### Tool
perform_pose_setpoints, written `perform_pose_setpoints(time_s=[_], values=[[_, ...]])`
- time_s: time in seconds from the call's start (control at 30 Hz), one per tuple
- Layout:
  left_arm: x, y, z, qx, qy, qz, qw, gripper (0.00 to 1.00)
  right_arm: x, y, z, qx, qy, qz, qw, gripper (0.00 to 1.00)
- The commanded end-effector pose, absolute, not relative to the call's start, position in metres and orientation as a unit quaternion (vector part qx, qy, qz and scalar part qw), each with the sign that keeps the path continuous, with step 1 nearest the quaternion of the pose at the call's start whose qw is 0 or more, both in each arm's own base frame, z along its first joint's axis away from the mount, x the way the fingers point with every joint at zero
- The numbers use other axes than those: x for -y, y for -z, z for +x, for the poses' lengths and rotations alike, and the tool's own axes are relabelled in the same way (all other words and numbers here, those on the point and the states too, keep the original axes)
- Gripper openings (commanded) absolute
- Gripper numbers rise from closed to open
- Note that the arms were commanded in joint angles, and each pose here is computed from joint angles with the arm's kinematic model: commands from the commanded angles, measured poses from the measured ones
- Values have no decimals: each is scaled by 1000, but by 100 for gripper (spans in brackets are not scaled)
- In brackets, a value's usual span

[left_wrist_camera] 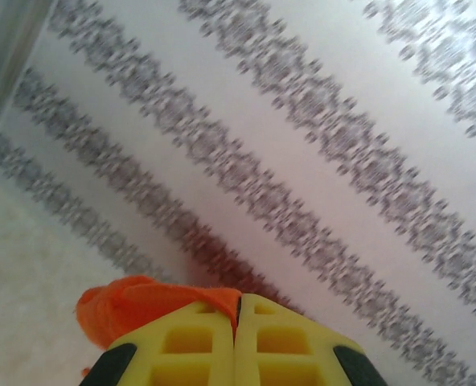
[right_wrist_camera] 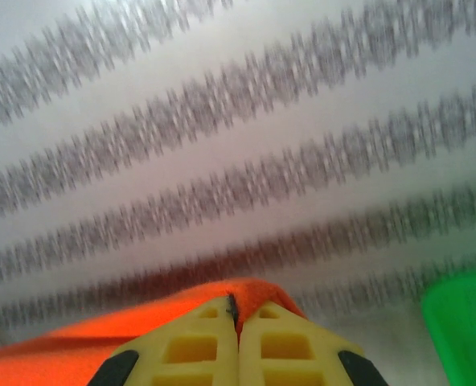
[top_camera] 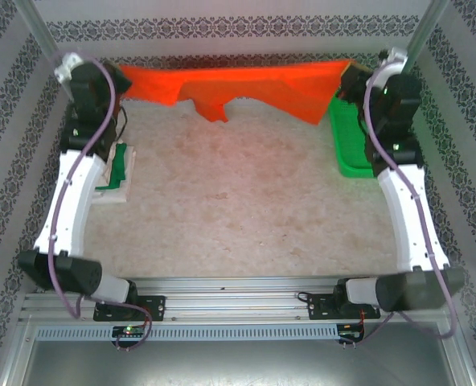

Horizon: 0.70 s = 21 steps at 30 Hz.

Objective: Fold and stack the t-shirts

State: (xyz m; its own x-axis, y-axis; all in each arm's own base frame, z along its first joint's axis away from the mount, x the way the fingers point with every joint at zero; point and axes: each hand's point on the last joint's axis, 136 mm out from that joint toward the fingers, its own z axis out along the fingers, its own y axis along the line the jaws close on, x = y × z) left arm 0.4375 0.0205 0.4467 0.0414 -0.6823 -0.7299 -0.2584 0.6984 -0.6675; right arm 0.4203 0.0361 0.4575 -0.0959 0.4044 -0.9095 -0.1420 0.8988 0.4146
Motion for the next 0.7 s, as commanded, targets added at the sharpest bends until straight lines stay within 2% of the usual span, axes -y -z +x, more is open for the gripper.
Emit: perform_pose_setpoints(time_s=[0.0,0.17,0.3,0.47,0.67], values=[[-24,-386,409,-685,177,-380,595,0,-39,-381,403,-753,-225,114,607,0],[-16,-248,339,-752,168,-436,466,0,-45,-243,350,-825,-241,167,484,0],[-14,-161,298,-788,138,-464,380,0,-42,-160,315,-861,-224,205,408,0],[-10,-107,281,-803,127,-482,327,0,-39,-105,292,-878,-214,249,347,0],[-6,-88,268,-808,129,-490,301,0,-33,-70,263,-894,-187,283,293,0]])
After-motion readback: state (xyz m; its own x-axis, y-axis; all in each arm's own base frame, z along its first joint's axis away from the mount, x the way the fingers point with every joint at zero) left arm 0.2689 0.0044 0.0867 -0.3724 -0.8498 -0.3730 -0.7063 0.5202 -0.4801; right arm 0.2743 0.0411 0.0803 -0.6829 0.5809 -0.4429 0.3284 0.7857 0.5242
